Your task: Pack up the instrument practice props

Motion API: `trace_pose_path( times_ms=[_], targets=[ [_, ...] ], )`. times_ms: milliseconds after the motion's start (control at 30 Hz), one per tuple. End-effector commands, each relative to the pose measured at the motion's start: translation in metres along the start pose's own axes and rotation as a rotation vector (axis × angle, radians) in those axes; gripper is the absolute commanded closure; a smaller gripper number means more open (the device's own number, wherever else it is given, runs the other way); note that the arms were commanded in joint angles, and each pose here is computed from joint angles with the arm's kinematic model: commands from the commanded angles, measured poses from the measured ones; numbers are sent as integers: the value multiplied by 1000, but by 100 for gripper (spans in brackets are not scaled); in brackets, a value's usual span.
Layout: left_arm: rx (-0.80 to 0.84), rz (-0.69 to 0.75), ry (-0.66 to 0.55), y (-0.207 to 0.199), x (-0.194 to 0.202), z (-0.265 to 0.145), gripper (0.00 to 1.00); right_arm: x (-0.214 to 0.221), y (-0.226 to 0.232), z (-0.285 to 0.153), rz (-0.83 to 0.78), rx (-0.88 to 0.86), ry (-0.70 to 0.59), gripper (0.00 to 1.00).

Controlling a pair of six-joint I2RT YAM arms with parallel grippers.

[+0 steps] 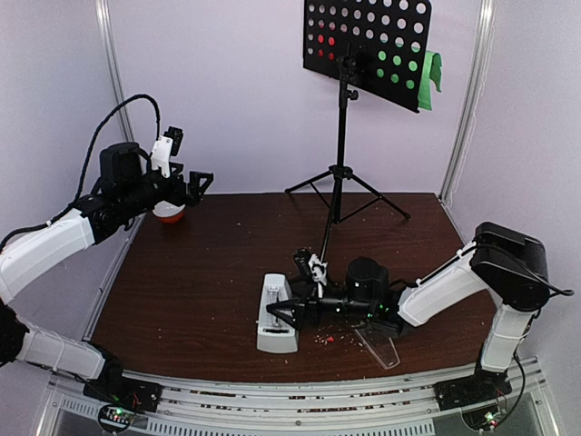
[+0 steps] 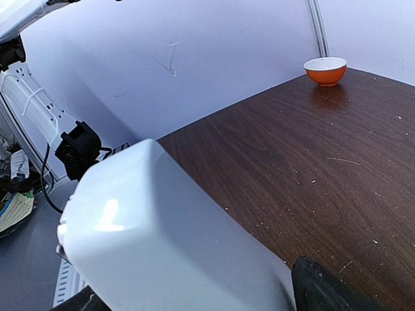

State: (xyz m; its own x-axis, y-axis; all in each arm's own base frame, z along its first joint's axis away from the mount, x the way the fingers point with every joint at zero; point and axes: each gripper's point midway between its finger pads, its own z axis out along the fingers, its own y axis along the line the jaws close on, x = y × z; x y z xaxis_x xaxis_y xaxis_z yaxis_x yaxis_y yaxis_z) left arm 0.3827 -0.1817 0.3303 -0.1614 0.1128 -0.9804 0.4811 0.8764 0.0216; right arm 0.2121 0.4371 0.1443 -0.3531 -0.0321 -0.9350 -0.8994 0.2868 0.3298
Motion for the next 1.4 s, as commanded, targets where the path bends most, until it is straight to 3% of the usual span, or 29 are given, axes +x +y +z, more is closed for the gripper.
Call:
trace_pose_path(
  times_ms=[0, 833, 1367],
  targets=[
    [-10, 16, -53, 2, -15, -4, 2, -7, -3, -5, 13, 2, -35, 16],
    [-8, 16, -54, 2, -15, -5, 2, -13, -5, 0, 70, -15, -18, 29],
    [-3, 14, -56, 1, -16, -6, 2, -16, -13, 11, 107, 23, 29, 20]
  ],
)
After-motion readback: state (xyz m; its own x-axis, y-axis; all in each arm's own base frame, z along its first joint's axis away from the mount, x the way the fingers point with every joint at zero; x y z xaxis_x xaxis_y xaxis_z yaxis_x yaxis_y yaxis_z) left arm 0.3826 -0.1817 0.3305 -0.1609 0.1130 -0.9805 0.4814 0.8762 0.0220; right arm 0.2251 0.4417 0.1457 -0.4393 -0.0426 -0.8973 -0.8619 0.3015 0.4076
